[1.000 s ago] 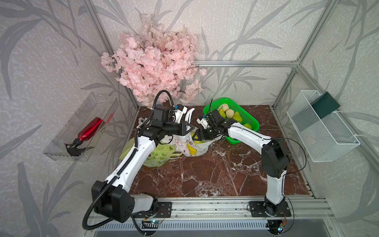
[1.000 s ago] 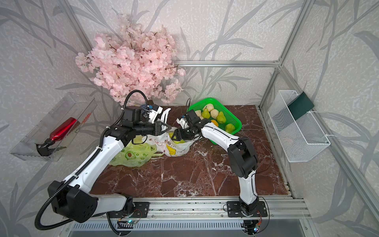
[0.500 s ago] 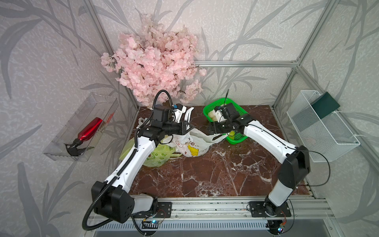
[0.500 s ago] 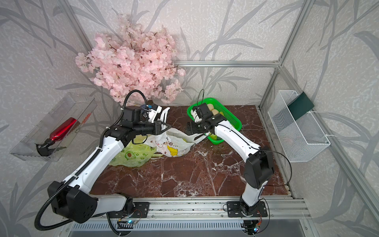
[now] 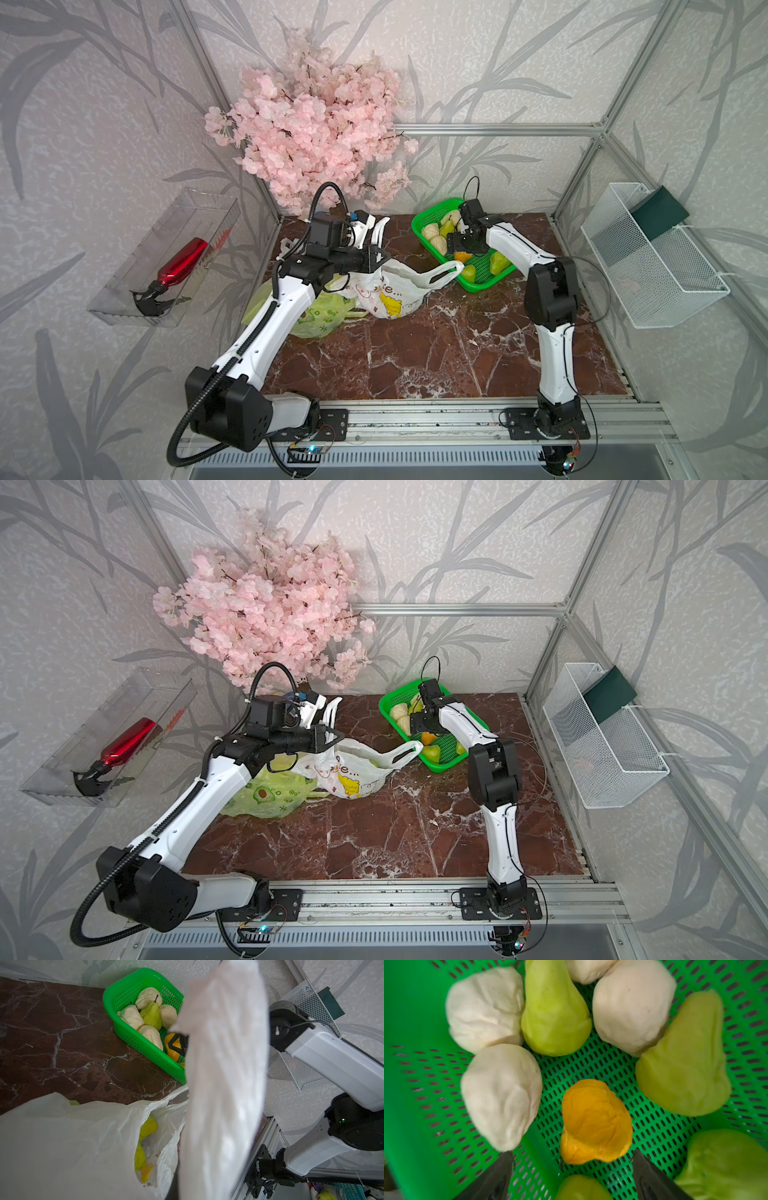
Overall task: Place the pears into plastic bags & tie knots
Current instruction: Pick up the pear from the basket, then place the pear in the plastic bag.
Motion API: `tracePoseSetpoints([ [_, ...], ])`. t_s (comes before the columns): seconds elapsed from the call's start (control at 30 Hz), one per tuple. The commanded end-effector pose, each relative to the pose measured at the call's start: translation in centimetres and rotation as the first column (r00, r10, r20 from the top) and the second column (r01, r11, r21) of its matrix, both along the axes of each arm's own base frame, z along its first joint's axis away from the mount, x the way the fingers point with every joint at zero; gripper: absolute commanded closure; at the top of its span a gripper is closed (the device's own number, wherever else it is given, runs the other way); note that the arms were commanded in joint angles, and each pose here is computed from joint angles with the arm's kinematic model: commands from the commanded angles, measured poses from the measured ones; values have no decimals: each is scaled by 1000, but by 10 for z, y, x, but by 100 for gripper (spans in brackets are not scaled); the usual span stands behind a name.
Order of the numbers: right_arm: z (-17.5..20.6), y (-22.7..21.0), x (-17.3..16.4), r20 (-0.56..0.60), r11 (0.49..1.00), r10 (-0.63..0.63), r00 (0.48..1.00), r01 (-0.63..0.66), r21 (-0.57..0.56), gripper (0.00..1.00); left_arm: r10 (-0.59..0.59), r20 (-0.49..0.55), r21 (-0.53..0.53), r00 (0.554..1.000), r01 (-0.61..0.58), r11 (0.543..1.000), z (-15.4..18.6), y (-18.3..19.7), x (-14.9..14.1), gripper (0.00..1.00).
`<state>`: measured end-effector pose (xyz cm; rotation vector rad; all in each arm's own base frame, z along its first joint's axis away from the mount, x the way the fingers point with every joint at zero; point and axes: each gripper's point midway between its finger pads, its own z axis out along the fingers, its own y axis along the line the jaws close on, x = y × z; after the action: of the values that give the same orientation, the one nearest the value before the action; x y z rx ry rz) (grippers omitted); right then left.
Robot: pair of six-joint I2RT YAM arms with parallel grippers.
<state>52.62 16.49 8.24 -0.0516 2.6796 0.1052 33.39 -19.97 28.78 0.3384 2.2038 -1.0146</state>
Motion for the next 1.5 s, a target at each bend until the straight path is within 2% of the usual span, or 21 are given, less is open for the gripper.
tracePoseSetpoints([
  [0.0, -4, -13, 5, -34, 996, 5, 999, -8, -94, 10, -12, 12, 18, 1000, 12, 1000, -2, 1, -6, 100],
  [0.13, -24, -15, 10, -62, 991, 10, 998, -18, -133, 16, -15, 15, 16, 1000, 15, 1000, 0, 1, -6, 100],
  [0.27, -17, -18, 9, -54, 989, 15, 998, -23, -145, 38, -18, 15, 16, 1000, 18, 1000, 0, 1, -7, 100],
  [0.37, 19, -11, 2, 17, 993, 37, 999, -35, -112, 57, -17, 17, 19, 1000, 17, 1000, 0, 1, -7, 100],
  [0.4, 37, -5, -3, 53, 995, 53, 997, -48, -91, 61, -15, 17, 21, 1000, 15, 1000, 0, 1, -7, 100],
  [0.57, 118, 29, -51, 192, 988, 154, 969, -151, -29, 64, -7, 21, 37, 1000, 6, 999, -1, 3, -4, 100],
  [0.67, 148, 55, -92, 260, 971, 234, 937, -239, -13, 65, -10, 29, 61, 1000, 8, 998, 0, 5, -5, 100],
  [0.8, 158, 100, -157, 259, 911, 367, 893, -402, 94, 68, -23, 40, 68, 999, 21, 997, 4, 5, -7, 100],
  [0.9, 146, 141, -197, 204, 831, 466, 861, -505, 231, 69, -29, 43, 70, 999, 26, 997, 6, 5, -8, 100],
  [0.97, 142, 164, -210, 197, 784, 501, 842, -539, 307, 69, -31, 47, 67, 998, 28, 997, 8, 5, -9, 100],
  [1.1, 139, 196, -211, 205, 714, 520, 829, -554, 428, 70, -38, 50, 58, 998, 35, 998, 10, 5, -15, 100],
  [1.23, 132, 220, -204, 193, 665, 536, 822, -552, 503, 70, -63, 50, 42, 997, 61, 997, 13, 2, -23, 100],
  [1.3, 132, 233, -204, 170, 615, 555, 814, -539, 575, 70, -81, 45, 32, 996, 80, 996, 12, 0, -27, 100],
  [1.4, 126, 239, -192, 118, 608, 534, 837, -478, 634, 70, -117, 40, 21, 992, 116, 993, 11, -6, -32, 100],
  [1.47, 120, 236, -177, 77, 629, 498, 864, -421, 653, 70, -139, 37, 16, 990, 139, 990, 10, -11, -36, 100],
])
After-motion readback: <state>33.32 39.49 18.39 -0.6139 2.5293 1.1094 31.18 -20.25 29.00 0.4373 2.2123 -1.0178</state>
